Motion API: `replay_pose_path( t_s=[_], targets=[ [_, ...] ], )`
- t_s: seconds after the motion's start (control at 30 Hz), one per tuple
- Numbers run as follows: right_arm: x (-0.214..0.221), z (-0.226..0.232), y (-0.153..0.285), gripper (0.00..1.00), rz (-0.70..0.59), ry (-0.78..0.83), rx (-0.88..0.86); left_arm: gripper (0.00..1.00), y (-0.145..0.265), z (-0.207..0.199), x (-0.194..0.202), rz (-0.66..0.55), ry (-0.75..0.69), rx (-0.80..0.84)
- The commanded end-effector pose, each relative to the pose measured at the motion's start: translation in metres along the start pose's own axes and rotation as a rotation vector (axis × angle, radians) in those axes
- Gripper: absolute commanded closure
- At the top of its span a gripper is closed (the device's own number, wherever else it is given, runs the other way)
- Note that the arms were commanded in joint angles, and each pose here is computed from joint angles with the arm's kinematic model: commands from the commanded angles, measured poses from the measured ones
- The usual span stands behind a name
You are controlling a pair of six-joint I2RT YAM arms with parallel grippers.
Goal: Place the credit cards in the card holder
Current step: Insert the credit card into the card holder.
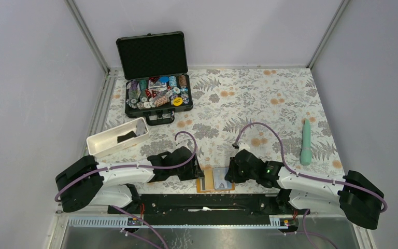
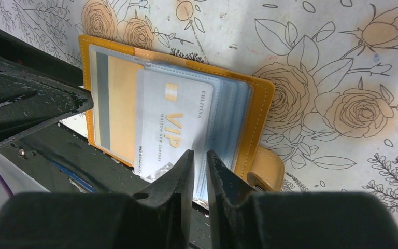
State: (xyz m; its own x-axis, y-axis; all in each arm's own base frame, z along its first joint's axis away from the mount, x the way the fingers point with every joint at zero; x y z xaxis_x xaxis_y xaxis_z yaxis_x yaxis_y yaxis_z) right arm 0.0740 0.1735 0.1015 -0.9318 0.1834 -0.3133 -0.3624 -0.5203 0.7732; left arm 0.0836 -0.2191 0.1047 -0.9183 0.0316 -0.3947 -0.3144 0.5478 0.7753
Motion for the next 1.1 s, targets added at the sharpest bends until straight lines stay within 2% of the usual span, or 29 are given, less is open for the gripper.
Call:
replay_pose_path(
  t_s=[0.0,0.4,0.73,1.07],
  targets=[
    [0.001,0.002,-0.004,0.79,0.013,-0.022,-0.029,0.54,-0.002,-0.003,-0.001,-0.002,-0.005,-0.002],
    [0.005,0.001,-0.011,0.79,0.044,-0.034,-0.036,0.57,-0.003,-0.004,0.001,-0.003,-0.007,0.009],
    [0.001,0.024,-0.008,0.77,0.064,-0.075,-0.203,0.62,-0.006,-0.005,0.002,0.0,-0.006,0.011],
    [0.002,0.023,-0.008,0.71,0.045,-0.093,-0.224,0.65,-0.007,-0.005,0.004,0.003,-0.006,0.011]
  ],
)
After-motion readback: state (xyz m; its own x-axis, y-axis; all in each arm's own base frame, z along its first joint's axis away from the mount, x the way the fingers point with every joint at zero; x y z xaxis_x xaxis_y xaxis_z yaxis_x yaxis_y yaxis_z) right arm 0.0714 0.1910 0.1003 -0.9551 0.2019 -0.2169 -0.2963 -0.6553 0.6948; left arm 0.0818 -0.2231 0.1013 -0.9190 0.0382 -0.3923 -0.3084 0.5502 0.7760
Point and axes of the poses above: each gripper's point midway between its finger pads, its own y axis back along the fingers, its own z axis along the line the jaws close on, x = y × z, the point moved 10 cm from there along y, back along the fingers, and after that the axes turned 13 degrees about -y, right-handed, at the moved point
